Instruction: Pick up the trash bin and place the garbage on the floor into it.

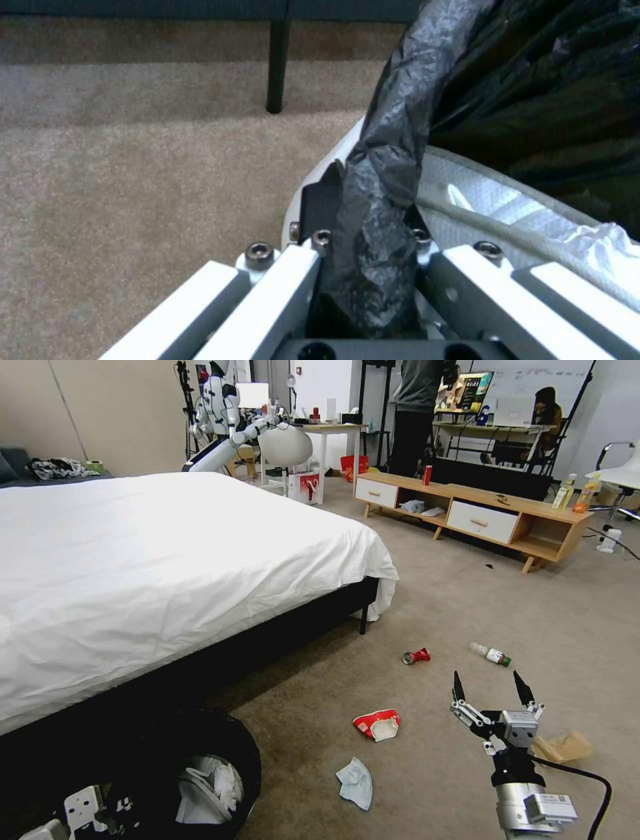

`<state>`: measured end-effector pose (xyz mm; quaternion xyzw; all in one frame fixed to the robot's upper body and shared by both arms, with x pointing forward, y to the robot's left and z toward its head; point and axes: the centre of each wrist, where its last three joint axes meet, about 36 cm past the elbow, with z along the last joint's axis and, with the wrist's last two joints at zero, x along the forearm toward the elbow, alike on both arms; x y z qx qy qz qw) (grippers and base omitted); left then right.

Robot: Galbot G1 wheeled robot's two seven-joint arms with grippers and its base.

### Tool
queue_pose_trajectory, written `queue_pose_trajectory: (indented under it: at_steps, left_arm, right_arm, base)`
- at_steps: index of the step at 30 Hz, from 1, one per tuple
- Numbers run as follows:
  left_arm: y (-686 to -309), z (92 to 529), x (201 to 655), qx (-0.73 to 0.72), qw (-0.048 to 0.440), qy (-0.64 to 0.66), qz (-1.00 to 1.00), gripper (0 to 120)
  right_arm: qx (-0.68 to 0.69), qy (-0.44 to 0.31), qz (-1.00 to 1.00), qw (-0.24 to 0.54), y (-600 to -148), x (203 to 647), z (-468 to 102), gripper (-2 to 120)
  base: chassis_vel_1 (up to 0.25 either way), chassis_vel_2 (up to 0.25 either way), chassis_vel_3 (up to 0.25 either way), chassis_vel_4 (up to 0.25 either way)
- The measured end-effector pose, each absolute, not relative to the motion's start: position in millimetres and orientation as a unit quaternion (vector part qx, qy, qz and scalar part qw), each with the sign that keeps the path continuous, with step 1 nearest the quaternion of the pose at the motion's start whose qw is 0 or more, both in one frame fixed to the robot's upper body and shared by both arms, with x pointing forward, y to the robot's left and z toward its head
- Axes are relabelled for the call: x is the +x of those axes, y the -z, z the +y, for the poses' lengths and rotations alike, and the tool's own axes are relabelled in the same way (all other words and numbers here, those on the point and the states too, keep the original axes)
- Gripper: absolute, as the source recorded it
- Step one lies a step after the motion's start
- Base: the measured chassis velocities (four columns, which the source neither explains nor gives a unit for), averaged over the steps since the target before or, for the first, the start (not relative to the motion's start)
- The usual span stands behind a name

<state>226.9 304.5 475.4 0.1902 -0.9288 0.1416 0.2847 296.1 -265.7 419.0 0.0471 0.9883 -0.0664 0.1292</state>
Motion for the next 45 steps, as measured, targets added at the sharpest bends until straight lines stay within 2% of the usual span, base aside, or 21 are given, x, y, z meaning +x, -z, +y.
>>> queue_pose_trajectory:
  at_steps: [6, 9, 11, 12, 14, 15, 16, 20, 22, 25, 27, 31, 45]
  left_arm:
    - [-474.9, 304.4, 226.0, 0.19, 0.286, -0.139, -0.929, 2]
    - [-475.0, 304.6, 226.2, 0.189, 0.285, -0.139, -0.929, 2]
    - [-475.3, 304.6, 227.9, 0.186, 0.284, -0.138, -0.93, 2]
    - [-475.3, 304.6, 227.9, 0.186, 0.284, -0.138, -0.93, 2]
    - [-474.7, 304.9, 229.0, 0.182, 0.285, -0.137, -0.931, 2]
    - [-474.7, 304.9, 229.0, 0.182, 0.285, -0.137, -0.931, 2]
    - [-474.9, 305.2, 228.7, 0.182, 0.285, -0.137, -0.931, 2]
    - [-475.7, 305.2, 228.5, 0.182, 0.285, -0.137, -0.931, 2]
    - [-475.6, 304.8, 228.6, 0.183, 0.285, -0.139, -0.931, 2]
    - [-475.2, 304.7, 228.7, 0.184, 0.285, -0.141, -0.93, 2]
    - [-474.4, 304.3, 228.1, 0.186, 0.285, -0.143, -0.929, 2]
    - [-473.2, 304.4, 227.9, 0.189, 0.286, -0.146, -0.928, 2]
    - [-468.1, 303.1, 226.9, 0.196, 0.29, -0.152, -0.924, 2]
  right_arm:
    - [0.048, 0.065, 0.99, 0.12, -420.9, 295.1, -264.7, 100]
    - [0.032, 0.042, 0.996, 0.073, -432.0, 294.4, -262.3, 100]
    - [0.01, 0.0, 1.0, 0.007, -445.6, 294.8, -260.6, 100]
    - [0.01, 0.0, 1.0, 0.007, -445.6, 294.8, -260.6, 100]
    - [-0.028, -0.045, 0.993, -0.102, -468.7, 303.5, -259.3, 100]
    - [-0.028, -0.045, 0.993, -0.102, -468.7, 303.5, -259.3, 100]
    - [-0.048, -0.061, 0.984, -0.158, -478.1, 311.7, -255.5, 100]
    - [-0.067, -0.08, 0.973, -0.205, -483.6, 323.7, -248.6, 100]
    - [-0.081, -0.098, 0.953, -0.274, -487.3, 335.4, -239.5, 100]
    - [-0.091, -0.108, 0.937, -0.318, -486.8, 344.3, -232.2, 100]
    - [-0.101, -0.121, 0.911, -0.38, -477.1, 361.9, -217.8, 100]
    - [-0.092, -0.139, 0.89, -0.424, -456.6, 385.2, -204.8, 100]
    - [-0.062, -0.136, 0.866, -0.478, -381.0, 431.6, -187.6, 100]
  base:
    - [0.0, 0.0, 0.0, 0.0]
    - [0.0, 0.0, 0.0, 0.0]
    - [0.0, 0.0, 0.0, 0.0]
    - [0.0, 0.0, 0.0, 0.0]
    - [0.0, 0.0, 0.0, 0.0]
    - [0.0, 0.0, 0.0, 0.0]
    - [0.0, 0.0, 0.0, 0.0]
    - [0.0, 0.0, 0.0, 0.0]
    - [0.0, 0.0, 0.0, 0.0]
    - [0.0, 0.0, 0.0, 0.0]
    - [0.0, 0.0, 0.0, 0.0]
    - [0.0, 0.0, 0.0, 0.0]
    - [0.0, 0.0, 0.0, 0.0]
